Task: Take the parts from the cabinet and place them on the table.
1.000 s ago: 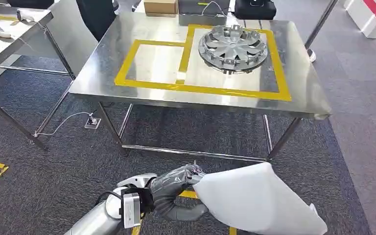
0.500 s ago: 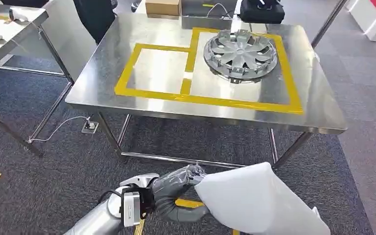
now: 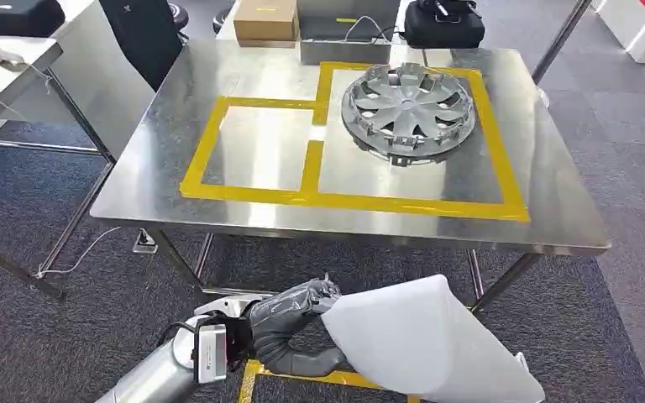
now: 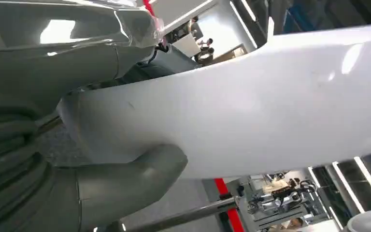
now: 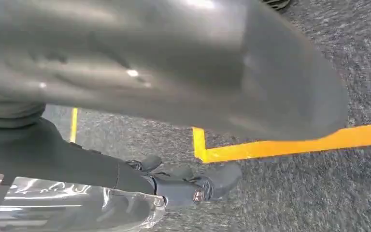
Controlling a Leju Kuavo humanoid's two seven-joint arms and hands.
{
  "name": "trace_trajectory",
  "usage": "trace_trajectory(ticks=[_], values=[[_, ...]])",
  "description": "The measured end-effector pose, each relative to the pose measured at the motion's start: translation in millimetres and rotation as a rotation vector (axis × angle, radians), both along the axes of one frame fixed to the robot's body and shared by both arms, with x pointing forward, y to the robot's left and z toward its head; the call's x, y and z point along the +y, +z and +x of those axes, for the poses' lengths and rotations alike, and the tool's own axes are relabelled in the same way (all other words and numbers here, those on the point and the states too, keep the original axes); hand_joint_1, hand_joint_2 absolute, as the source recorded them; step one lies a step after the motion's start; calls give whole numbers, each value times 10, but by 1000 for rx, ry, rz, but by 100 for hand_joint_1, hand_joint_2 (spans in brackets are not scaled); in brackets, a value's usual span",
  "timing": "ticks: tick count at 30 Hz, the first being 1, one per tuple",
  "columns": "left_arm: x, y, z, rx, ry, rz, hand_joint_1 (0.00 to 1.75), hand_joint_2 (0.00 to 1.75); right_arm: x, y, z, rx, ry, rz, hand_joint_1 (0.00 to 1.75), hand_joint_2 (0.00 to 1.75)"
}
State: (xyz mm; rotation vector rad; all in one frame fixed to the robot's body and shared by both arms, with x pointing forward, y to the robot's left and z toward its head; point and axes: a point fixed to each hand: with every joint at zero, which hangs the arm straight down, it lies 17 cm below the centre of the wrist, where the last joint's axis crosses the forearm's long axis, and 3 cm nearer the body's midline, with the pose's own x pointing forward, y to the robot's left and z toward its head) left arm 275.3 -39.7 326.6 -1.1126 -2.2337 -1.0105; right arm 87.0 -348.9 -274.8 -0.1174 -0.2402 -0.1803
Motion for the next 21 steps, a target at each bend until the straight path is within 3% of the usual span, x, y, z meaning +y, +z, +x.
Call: trace_trajectory(ticks=[21], values=[[-112,138,-77,-19,-24,17,175,175,81,-2,27,-2,-10,14,0,0]])
